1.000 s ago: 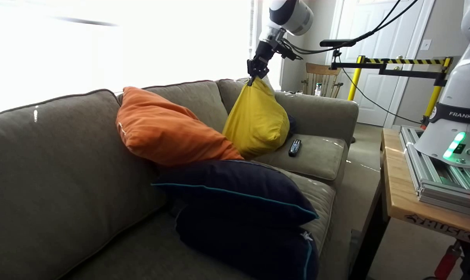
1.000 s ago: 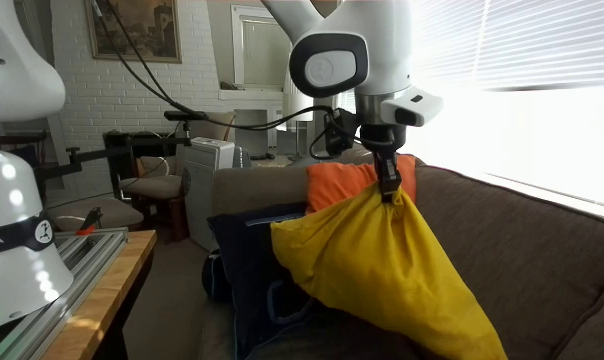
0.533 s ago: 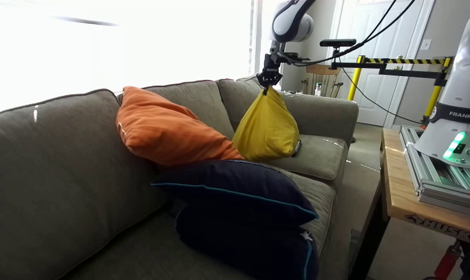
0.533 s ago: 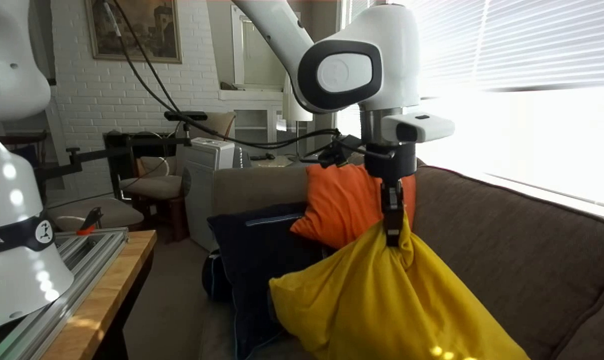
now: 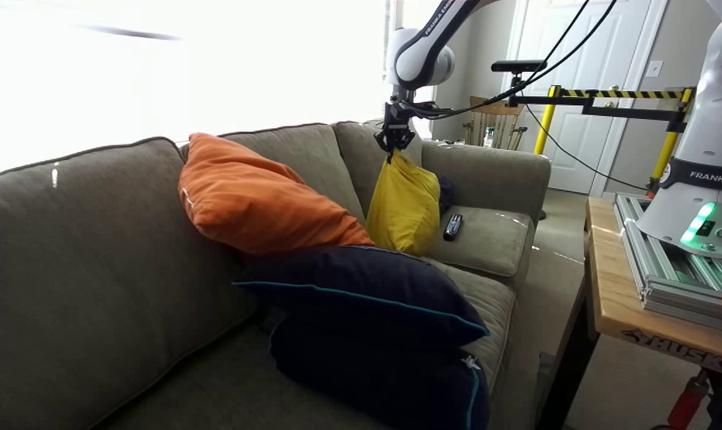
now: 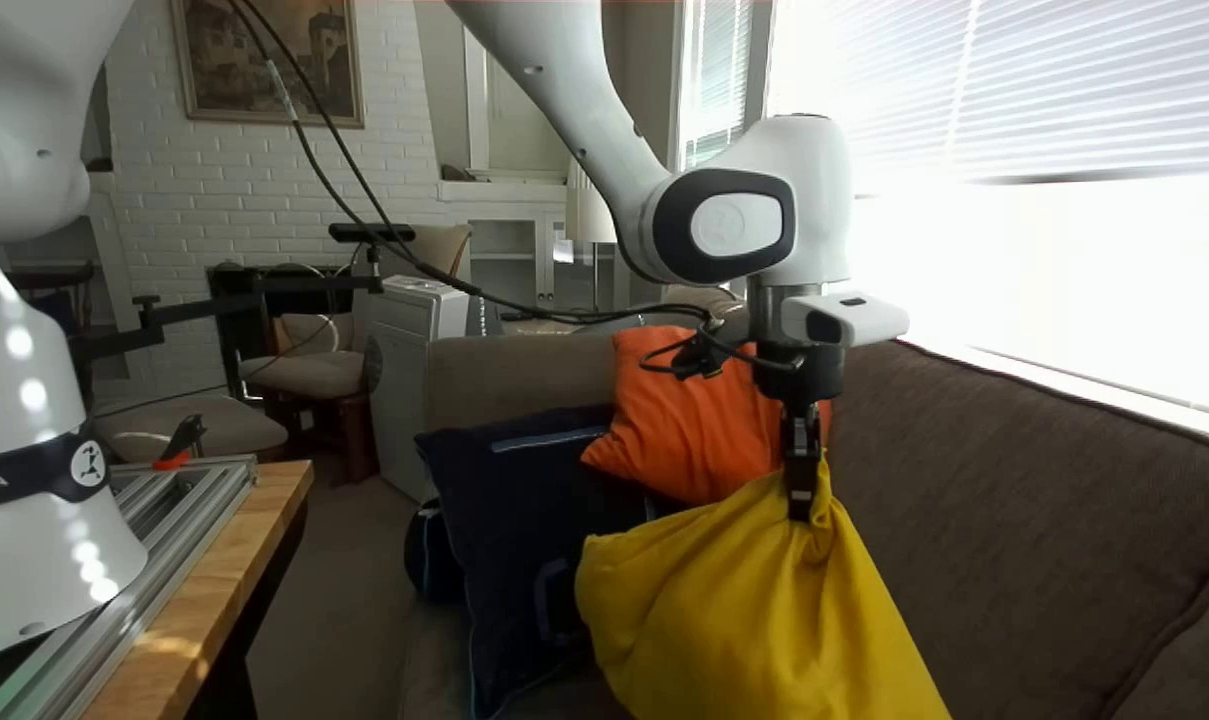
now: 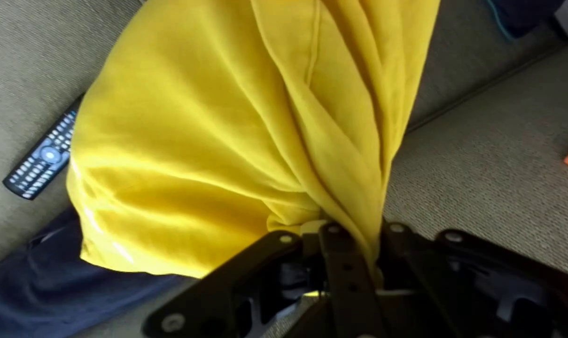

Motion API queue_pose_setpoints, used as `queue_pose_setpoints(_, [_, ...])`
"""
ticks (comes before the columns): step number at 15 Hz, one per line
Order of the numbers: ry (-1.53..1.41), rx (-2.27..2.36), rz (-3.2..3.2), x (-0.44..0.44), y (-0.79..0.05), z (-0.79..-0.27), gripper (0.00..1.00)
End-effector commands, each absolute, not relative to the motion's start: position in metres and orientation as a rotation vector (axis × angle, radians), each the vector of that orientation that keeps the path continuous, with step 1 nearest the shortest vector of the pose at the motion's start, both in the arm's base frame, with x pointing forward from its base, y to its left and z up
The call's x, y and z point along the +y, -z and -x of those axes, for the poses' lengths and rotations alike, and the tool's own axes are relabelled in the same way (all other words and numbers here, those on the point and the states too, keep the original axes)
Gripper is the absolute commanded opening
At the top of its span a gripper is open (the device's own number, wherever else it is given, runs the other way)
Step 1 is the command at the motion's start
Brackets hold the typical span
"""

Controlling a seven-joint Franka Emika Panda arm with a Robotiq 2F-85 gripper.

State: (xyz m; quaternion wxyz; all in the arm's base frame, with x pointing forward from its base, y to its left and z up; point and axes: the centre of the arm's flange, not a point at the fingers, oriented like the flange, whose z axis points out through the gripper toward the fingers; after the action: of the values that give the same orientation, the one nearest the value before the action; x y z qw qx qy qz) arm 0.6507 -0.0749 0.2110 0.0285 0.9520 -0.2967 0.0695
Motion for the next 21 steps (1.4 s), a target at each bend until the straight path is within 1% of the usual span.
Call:
queue_pose_setpoints(1, [-0.417, -0.961, -2.916, -0.052, -0.191, -0.704, 0.03])
queue_pose_setpoints(5, [-0.724, -0.942, -2.900, -0.033, -0.173, -0.736, 0.03])
queue_pose_setpoints(6, [-0.797, -0.945, -2.892, -0.029, -0.168, -0.741, 0.36])
queue_pose_setpoints(7, [-0.865, -0.961, -2.889, -0.025, -0.165, -0.745, 0.37])
queue_pose_setpoints(8, [-0.934, -0.982, -2.882, -0.021, -0.163, -0.749, 0.42])
queue_pose_setpoints(11, [-1.140, -1.075, -2.855, -0.010, -0.167, -0.759, 0.64])
queue_pose_setpoints(13, [-1.236, -1.124, -2.845, -0.003, -0.175, -0.765, 0.77])
queue_pose_setpoints(16, [-1.346, -1.197, -2.871, 0.006, -0.198, -0.755, 0.98])
queue_pose_setpoints(19, [-1.408, -1.286, -2.893, 0.011, -0.216, -0.743, 1.00])
queue_pose_setpoints(21, [-1.274, -1.281, -2.959, 0.013, -0.222, -0.734, 1.00])
